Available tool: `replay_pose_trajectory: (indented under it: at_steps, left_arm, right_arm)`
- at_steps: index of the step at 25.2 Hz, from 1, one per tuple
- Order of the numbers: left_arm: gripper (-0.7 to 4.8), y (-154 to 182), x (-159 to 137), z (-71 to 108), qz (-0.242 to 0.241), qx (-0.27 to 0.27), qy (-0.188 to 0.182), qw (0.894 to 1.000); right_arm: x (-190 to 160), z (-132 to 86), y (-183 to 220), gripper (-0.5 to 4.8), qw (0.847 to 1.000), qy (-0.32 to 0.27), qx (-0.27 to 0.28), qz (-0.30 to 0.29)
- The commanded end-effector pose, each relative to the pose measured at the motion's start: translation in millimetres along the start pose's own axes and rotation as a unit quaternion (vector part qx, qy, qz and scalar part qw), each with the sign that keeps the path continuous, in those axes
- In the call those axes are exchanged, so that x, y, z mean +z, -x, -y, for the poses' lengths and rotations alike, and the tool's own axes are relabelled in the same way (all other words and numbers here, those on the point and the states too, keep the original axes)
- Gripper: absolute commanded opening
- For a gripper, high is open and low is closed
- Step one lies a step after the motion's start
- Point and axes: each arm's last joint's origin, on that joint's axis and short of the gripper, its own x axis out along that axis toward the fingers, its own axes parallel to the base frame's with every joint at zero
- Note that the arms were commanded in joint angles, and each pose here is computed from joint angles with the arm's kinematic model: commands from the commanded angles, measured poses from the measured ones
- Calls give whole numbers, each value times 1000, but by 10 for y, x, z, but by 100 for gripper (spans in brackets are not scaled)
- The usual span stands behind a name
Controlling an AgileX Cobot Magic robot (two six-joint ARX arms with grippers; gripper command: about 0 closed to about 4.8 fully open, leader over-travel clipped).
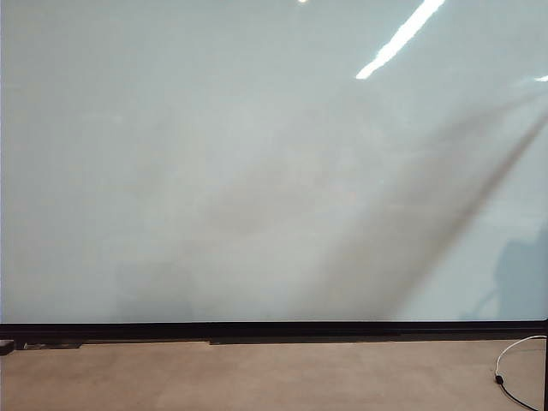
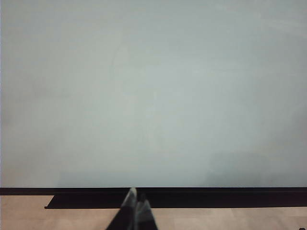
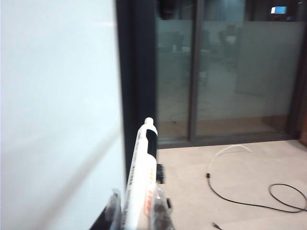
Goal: Pick up the pen on the shelf to the right of the whiteboard and draw a rectangle.
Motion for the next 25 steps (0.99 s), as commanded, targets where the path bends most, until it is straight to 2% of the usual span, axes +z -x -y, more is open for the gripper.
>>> replay_pose_trajectory:
  at_steps: [1,11,15,25]
  left_arm:
    - [-4,2,15,1,4,-2,-2,1000]
    - [-5,2,16,1,4,-2,-2,1000]
    - [-4,2,15,1,4,-2,-2,1000]
    - [-5,2,15,1,4,-2,-2,1000]
  right_arm:
    - [36,-83,27,-5,1000,-2,7,1]
    - [36,-470,51,-5,994,-23,101,-17]
    - [40,-684,74,-5,988,-33,149,-17]
    - [15,-1014,137,-5,970,-48,238,-29]
